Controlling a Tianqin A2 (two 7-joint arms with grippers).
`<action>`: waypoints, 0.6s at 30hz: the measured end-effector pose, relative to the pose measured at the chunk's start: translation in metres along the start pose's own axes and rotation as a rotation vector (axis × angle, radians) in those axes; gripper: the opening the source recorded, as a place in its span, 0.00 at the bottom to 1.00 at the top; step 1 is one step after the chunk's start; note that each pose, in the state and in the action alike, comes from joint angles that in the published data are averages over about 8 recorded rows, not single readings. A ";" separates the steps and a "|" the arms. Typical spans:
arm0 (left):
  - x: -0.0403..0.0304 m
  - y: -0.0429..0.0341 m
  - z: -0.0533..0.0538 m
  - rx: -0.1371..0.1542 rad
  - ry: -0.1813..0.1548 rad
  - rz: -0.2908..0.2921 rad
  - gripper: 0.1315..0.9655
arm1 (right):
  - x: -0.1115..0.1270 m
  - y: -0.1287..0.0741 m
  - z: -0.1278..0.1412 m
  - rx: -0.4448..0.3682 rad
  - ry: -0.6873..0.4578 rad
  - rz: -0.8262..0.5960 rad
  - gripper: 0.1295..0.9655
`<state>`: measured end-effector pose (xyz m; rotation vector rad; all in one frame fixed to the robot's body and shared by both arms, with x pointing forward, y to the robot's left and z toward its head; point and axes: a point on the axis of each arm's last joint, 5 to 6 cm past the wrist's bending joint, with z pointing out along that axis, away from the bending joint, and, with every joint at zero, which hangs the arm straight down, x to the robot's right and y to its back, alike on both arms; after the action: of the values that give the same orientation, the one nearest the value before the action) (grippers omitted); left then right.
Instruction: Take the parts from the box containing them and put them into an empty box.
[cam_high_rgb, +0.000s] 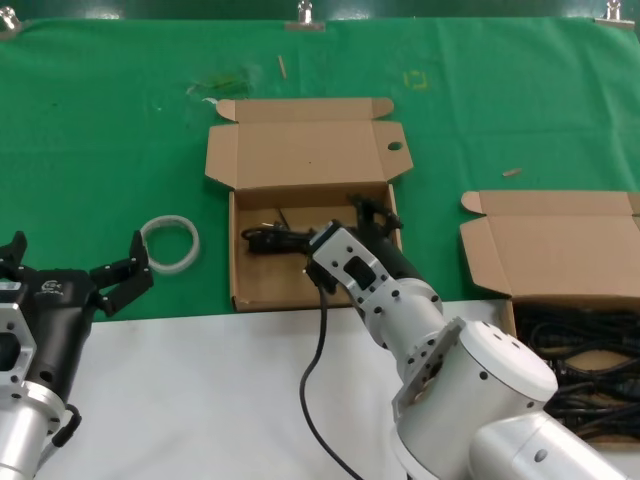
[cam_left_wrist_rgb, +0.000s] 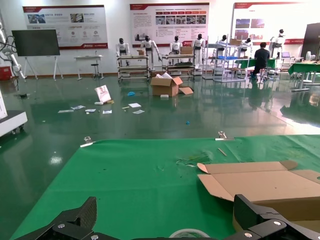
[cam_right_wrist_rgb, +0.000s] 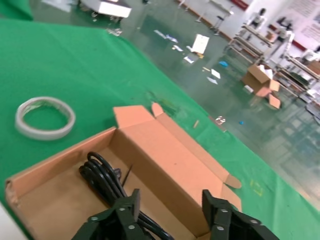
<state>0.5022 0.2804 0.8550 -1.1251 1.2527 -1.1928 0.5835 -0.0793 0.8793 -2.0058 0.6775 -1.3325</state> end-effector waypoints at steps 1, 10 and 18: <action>0.0000 0.0000 0.000 0.000 0.000 0.000 1.00 | 0.001 0.001 0.000 0.004 0.006 0.013 0.29; 0.0000 0.0000 0.000 0.000 0.000 0.000 1.00 | 0.010 0.011 -0.006 0.047 0.065 0.142 0.50; 0.0000 0.0000 0.000 0.000 0.000 0.000 1.00 | 0.019 0.023 -0.013 0.089 0.119 0.258 0.70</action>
<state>0.5022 0.2804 0.8550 -1.1252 1.2527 -1.1929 0.5762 -0.1110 0.8772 -1.7141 0.8831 -1.3086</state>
